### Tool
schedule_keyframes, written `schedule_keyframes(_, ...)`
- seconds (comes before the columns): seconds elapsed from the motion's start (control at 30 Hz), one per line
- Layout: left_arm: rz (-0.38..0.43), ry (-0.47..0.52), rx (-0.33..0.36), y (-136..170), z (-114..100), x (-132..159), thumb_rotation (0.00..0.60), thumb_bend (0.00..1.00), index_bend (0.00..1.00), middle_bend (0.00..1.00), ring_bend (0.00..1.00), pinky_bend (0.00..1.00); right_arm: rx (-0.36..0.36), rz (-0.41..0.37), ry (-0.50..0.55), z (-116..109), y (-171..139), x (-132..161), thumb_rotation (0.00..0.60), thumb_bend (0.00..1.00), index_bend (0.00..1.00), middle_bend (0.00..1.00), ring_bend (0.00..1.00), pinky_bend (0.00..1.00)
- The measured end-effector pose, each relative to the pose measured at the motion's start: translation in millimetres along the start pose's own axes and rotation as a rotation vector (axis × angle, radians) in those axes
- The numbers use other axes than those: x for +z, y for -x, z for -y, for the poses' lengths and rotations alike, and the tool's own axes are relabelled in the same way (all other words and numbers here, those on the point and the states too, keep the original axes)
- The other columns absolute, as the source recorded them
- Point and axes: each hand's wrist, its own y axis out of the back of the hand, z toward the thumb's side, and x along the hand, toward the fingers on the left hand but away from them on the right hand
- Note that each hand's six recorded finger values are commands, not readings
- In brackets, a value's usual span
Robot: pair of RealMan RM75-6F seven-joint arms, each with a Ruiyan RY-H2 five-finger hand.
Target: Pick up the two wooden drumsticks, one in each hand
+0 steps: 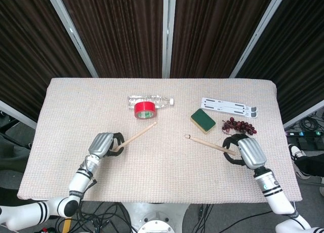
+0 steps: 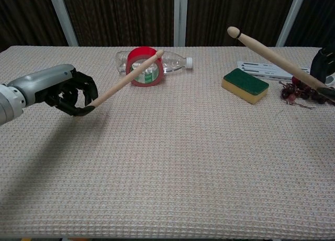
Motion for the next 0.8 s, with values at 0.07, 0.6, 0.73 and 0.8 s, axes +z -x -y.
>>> schedule_keyframes(0.07,0.060,0.051,-0.002,0.5,-4.4,12.6,0.600,0.52,0.64,0.69,0.68,0.62,0.019,-0.047,0.082,14.7,4.7,16.3,0.600,0.93,0.59,0.58,0.36,0.35)
schedule_keyframes(0.6,0.357,0.101,0.007,6.9,-17.4,84.5,0.600,0.52,0.64,0.68,0.68,0.61,0.033,-0.181,0.184,54.5,46.8,100.8,0.600,0.93,0.61,0.58,0.38,0.35)
schedule_keyframes(0.73,0.369,0.103,0.008,8.2,-18.0,86.0,0.600,0.52,0.64,0.68,0.68,0.60,0.022,-0.189,0.195,55.2,53.2,111.9,0.600,0.93,0.61,0.58,0.38,0.35)
schedule_keyframes(0.8,0.372,0.102,0.006,8.7,-18.0,86.0,0.600,0.52,0.64,0.68,0.68,0.60,0.018,-0.191,0.201,56.2,55.6,115.8,0.600,0.93,0.61,0.58,0.38,0.35)
